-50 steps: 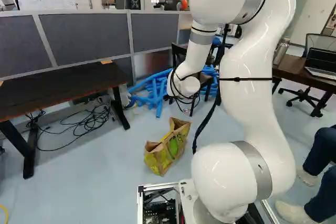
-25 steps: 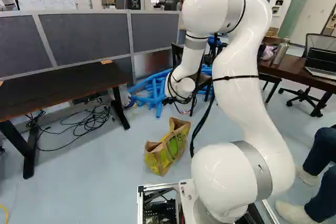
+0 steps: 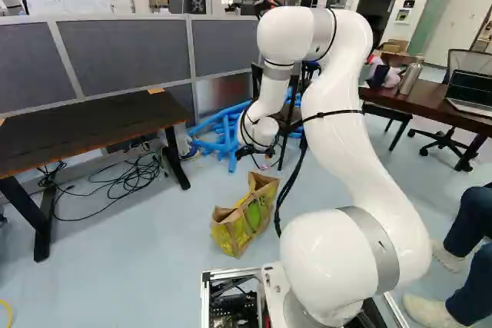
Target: Pick up the bag on the ground and place it on the table
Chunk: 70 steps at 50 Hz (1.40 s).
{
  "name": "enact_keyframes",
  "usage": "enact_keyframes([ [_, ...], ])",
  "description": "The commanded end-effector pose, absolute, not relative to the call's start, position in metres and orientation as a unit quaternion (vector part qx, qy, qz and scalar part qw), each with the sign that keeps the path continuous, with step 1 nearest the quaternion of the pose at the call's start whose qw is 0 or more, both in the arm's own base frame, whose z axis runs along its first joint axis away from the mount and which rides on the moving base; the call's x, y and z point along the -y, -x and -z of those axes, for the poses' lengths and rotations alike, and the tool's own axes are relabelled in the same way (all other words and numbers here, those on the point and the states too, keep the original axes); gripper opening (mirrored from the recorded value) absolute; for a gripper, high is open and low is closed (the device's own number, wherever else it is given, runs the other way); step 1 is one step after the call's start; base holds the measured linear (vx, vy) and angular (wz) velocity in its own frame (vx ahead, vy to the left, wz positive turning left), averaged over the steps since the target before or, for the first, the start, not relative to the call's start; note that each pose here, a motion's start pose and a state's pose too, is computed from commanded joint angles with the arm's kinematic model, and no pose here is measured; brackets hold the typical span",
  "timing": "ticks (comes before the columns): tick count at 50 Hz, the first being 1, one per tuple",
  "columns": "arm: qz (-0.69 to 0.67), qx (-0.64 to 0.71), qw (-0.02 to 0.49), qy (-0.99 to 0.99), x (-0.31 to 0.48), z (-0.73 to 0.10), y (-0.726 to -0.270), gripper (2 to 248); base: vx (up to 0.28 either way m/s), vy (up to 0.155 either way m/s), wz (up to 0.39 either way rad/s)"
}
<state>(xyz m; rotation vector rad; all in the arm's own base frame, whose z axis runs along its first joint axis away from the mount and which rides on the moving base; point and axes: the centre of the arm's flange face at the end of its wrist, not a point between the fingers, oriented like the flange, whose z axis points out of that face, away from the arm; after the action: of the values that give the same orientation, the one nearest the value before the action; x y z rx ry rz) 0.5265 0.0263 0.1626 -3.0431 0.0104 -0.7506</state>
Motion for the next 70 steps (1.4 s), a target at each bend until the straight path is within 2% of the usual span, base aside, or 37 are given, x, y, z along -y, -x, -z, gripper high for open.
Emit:
enact_keyframes([
  [70,0.142,-0.083,0.007,0.986,-0.062,-0.051,-0.575,247,0.0,0.0,0.0],
])
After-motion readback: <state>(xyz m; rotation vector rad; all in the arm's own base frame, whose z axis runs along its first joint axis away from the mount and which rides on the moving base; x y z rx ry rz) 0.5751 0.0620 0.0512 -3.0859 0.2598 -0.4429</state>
